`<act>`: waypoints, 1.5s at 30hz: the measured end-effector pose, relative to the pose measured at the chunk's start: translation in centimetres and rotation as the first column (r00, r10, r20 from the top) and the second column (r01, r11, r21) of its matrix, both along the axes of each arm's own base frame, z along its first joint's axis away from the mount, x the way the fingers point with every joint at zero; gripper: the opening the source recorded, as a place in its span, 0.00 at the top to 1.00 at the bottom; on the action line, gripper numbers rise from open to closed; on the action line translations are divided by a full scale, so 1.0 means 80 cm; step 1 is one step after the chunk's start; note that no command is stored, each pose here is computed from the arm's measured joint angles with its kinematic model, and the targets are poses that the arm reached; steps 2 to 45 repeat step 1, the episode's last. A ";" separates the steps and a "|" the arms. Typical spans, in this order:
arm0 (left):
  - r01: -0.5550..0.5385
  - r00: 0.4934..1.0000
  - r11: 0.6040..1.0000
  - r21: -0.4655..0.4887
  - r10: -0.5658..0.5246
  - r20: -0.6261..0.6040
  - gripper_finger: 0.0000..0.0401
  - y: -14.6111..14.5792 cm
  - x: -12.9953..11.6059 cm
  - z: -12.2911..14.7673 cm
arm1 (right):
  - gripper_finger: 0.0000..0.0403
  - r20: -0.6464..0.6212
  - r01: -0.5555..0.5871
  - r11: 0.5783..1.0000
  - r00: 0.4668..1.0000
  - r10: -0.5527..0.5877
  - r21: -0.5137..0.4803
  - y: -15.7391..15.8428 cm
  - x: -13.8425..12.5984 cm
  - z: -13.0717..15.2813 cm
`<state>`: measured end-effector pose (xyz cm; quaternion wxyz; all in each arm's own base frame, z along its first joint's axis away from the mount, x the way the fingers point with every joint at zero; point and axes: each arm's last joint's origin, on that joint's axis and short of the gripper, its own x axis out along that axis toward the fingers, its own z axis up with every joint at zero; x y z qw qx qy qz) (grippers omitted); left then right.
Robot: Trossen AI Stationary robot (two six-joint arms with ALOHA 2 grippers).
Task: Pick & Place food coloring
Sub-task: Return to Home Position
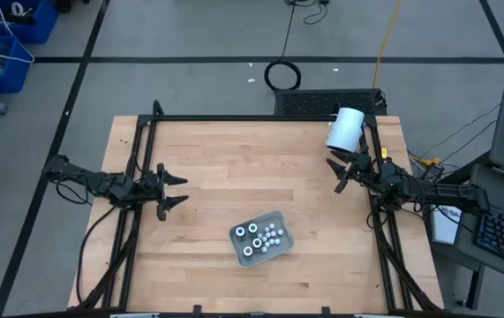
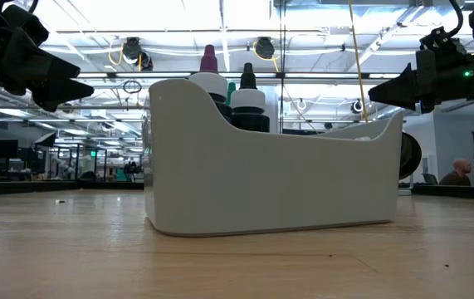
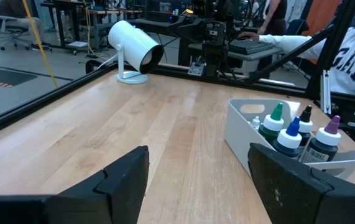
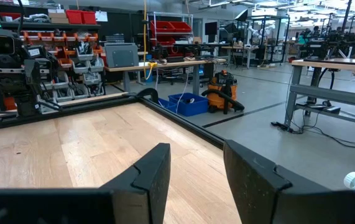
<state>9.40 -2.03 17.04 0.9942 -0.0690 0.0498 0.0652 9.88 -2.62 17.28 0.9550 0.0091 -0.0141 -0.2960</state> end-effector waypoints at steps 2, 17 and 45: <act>0.000 1.000 1.000 0.000 0.000 0.000 0.32 0.000 0.000 0.000 | 0.65 0.000 0.000 1.000 1.000 0.000 0.000 0.000 0.000 0.000; 0.000 1.000 1.000 0.000 0.000 0.000 0.32 0.000 0.000 0.000 | 0.65 0.000 0.000 1.000 1.000 0.000 0.000 0.000 0.000 0.000; 0.000 1.000 1.000 0.000 0.000 0.000 0.32 0.000 0.000 0.000 | 0.65 0.000 0.000 1.000 1.000 0.000 0.000 0.000 0.000 0.000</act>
